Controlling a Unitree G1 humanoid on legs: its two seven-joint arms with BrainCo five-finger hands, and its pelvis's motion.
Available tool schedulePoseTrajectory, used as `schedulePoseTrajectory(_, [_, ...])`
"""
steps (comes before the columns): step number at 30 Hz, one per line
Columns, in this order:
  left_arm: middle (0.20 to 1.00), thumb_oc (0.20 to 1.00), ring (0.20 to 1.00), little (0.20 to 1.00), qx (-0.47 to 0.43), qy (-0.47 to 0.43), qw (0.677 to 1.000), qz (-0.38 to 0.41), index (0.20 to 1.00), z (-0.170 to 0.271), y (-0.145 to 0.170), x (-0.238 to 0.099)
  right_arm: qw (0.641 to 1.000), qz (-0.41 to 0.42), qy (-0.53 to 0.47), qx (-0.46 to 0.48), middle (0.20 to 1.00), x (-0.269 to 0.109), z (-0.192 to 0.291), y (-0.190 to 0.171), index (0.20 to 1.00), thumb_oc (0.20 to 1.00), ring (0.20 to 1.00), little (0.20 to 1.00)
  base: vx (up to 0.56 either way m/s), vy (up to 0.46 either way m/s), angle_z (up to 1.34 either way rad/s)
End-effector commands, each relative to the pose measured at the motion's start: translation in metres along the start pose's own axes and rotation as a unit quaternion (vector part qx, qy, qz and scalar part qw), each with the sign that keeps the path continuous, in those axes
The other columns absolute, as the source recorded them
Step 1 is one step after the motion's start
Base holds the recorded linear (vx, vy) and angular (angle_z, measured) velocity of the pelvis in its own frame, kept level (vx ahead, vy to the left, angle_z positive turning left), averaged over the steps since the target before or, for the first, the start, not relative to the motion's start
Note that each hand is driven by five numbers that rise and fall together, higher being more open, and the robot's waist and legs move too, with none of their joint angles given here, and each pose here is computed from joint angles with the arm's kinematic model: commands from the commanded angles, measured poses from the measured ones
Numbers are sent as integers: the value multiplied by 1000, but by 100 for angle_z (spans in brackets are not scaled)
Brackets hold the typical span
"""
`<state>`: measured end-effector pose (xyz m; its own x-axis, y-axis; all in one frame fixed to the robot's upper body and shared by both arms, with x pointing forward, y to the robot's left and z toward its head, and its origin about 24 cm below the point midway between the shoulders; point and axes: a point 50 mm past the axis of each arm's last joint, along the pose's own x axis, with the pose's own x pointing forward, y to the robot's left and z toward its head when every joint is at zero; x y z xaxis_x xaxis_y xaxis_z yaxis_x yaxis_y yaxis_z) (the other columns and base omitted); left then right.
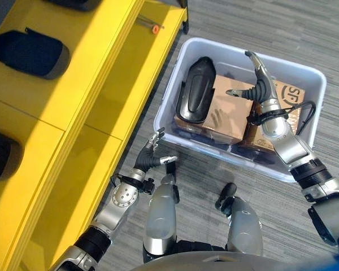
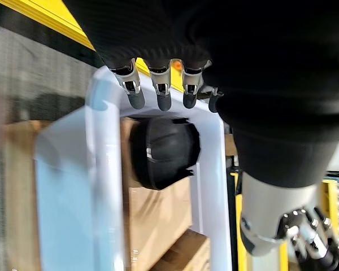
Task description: Move parts from the plastic box to the shelf.
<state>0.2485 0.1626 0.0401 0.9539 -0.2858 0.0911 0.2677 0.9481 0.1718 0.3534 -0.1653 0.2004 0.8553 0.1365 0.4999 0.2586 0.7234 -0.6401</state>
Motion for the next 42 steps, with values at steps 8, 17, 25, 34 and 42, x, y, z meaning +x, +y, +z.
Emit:
schedulePoseTrajectory(8, [1000, 1000, 1000, 1000, 0, -128, 992, -12, 1000, 42, -1, -9, 949, 90, -176, -247, 1000, 20, 23, 24, 1000, 1000, 1000, 1000, -30, -103, 17])
schedulePoseTrajectory(17, [1000, 1000, 1000, 1000, 1, -125, 992, -28, 1000, 47, 7, -3, 936, 109, -91, -323, 1000, 37, 3, 31, 1000, 1000, 1000, 1000, -11, -41, 7])
schedulePoseTrajectory(25, [1000, 1000, 1000, 1000, 8, -121, 992, -38, 1000, 49, 5, 4, 906, 98, 22, -411, 1000, 49, -25, 19, 1000, 1000, 1000, 1000, -5, -20, 7])
schedulePoseTrajectory(34, [1000, 1000, 1000, 1000, 9, -124, 991, -49, 1000, 52, -2, 10, 874, 85, 217, -426, 1000, 42, -68, -11, 1000, 1000, 1000, 1000, -4, 11, 3])
schedulePoseTrajectory(42, [1000, 1000, 1000, 1000, 6, -128, 990, -51, 1000, 55, -4, 7, 872, 88, 312, -367, 1000, 21, -95, -18, 1000, 1000, 1000, 1000, -2, 9, 0])
